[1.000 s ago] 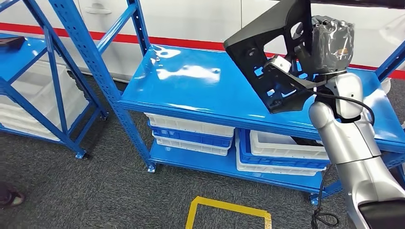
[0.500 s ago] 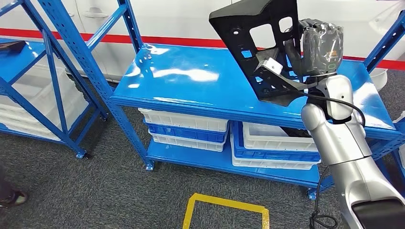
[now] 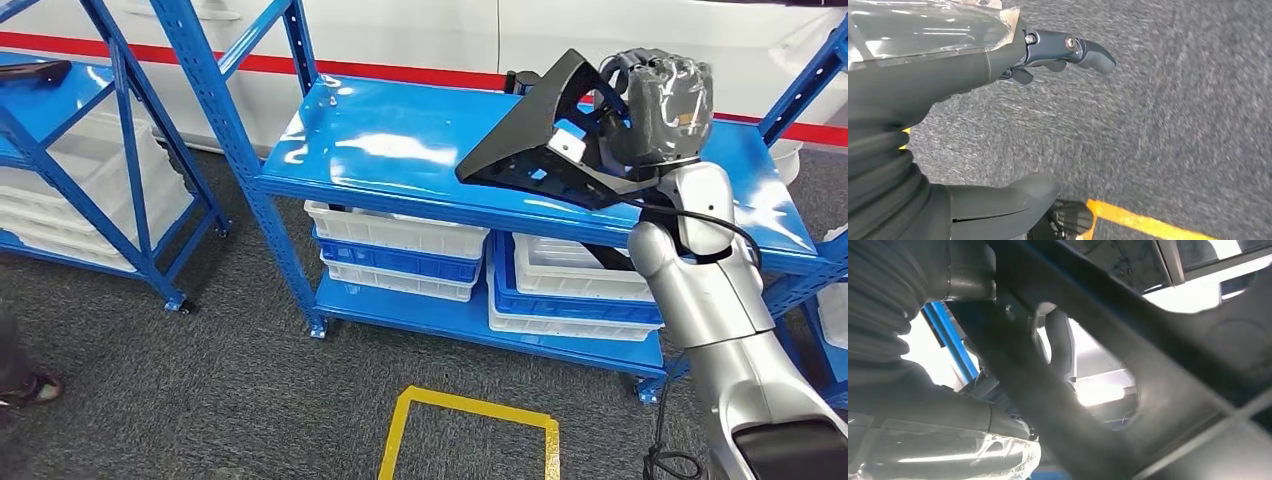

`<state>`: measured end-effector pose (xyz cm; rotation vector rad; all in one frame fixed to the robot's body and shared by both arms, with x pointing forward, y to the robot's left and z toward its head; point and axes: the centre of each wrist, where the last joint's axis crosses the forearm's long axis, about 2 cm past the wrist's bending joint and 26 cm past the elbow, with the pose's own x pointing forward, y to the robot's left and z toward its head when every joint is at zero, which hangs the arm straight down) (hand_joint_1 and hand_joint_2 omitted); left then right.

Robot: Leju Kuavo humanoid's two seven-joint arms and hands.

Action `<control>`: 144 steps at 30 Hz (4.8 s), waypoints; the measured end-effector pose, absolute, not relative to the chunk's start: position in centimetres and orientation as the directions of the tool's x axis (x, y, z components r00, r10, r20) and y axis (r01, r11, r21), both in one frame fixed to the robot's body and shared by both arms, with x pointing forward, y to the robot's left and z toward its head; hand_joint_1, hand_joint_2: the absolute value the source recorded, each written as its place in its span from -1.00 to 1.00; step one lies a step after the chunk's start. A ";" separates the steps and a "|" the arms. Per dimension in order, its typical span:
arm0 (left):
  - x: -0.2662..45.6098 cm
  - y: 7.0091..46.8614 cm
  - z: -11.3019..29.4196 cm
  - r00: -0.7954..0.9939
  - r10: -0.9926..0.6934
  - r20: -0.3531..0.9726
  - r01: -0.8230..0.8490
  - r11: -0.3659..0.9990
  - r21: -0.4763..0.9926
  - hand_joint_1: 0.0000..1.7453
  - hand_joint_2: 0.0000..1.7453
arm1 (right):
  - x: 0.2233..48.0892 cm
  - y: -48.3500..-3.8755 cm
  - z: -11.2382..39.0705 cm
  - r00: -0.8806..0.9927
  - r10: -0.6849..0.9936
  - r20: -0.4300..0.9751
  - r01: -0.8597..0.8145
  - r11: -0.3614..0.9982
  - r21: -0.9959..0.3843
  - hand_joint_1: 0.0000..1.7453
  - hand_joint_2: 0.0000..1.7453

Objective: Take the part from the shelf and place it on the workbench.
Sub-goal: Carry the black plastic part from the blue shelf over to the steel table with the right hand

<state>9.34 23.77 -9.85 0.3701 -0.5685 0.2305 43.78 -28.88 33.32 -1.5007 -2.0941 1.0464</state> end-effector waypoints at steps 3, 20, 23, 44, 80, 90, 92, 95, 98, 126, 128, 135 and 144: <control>9.3 23.7 -9.8 0.820 0.113 0.561 -0.310 0.912 0.270 -1.00 1.00 | 43.7 -29.1 32.7 -0.361 0.923 -0.129 0.648 0.149 -0.747 0.74 1.00; 9.3 23.7 -9.8 0.824 0.103 0.557 -0.299 0.914 0.273 -1.00 1.00 | 43.0 -29.2 31.5 -0.340 0.932 -0.127 0.647 0.134 -0.751 0.74 1.00; 9.4 23.8 -9.8 0.823 0.102 0.559 -0.300 0.914 0.274 -1.00 1.00 | 42.9 -29.2 31.7 -0.338 0.933 -0.124 0.652 0.137 -0.746 0.74 1.00; 9.4 23.8 -9.9 0.820 0.101 0.564 -0.301 0.913 0.274 -1.00 1.00 | 42.9 -29.1 31.9 -0.332 0.934 -0.130 0.653 0.128 -0.747 0.74 1.00; 9.4 24.3 -9.9 0.810 0.100 0.578 -0.308 0.911 0.274 -1.00 1.00 | 43.5 -29.7 33.0 -0.293 0.948 -0.126 0.666 0.108 -0.738 0.74 1.00; 9.5 24.4 -9.9 0.811 0.102 0.577 -0.312 0.908 0.278 -1.00 1.00 | 43.2 -29.3 31.7 -0.272 0.955 -0.122 0.658 0.091 -0.748 0.74 1.00; 9.5 24.4 -9.9 0.810 0.103 0.577 -0.314 0.908 0.278 -1.00 1.00 | 43.2 -29.3 31.7 -0.269 0.956 -0.121 0.659 0.090 -0.747 0.74 1.00; 9.4 24.4 -9.9 0.807 0.099 0.582 -0.313 0.907 0.280 -1.00 1.00 | 43.1 -29.3 31.3 -0.270 0.955 -0.122 0.652 0.088 -0.753 0.74 1.00; 9.4 24.3 -9.9 0.805 0.094 0.585 -0.312 0.907 0.284 -1.00 1.00 | 43.0 -29.1 31.1 -0.278 0.953 -0.122 0.650 0.093 -0.754 0.74 1.00; 9.5 24.2 -9.9 0.803 0.066 0.592 -0.292 0.910 0.295 -1.00 1.00 | 42.5 -28.9 30.8 -0.286 0.955 -0.076 0.674 0.144 -0.725 0.74 1.00; 9.5 24.1 -9.8 0.803 0.065 0.592 -0.291 0.911 0.294 -1.00 1.00 | 42.4 -29.0 30.7 -0.285 0.956 -0.075 0.672 0.144 -0.726 0.74 1.00; 9.6 24.2 -9.8 0.802 0.059 0.594 -0.286 0.911 0.297 -1.00 1.00 | 42.3 -29.3 30.9 -0.278 0.958 -0.073 0.679 0.143 -0.720 0.74 1.00; 9.5 24.2 -9.9 0.804 0.059 0.592 -0.286 0.911 0.298 -1.00 1.00 | 42.1 -29.3 30.2 -0.283 0.957 -0.069 0.667 0.144 -0.731 0.74 1.00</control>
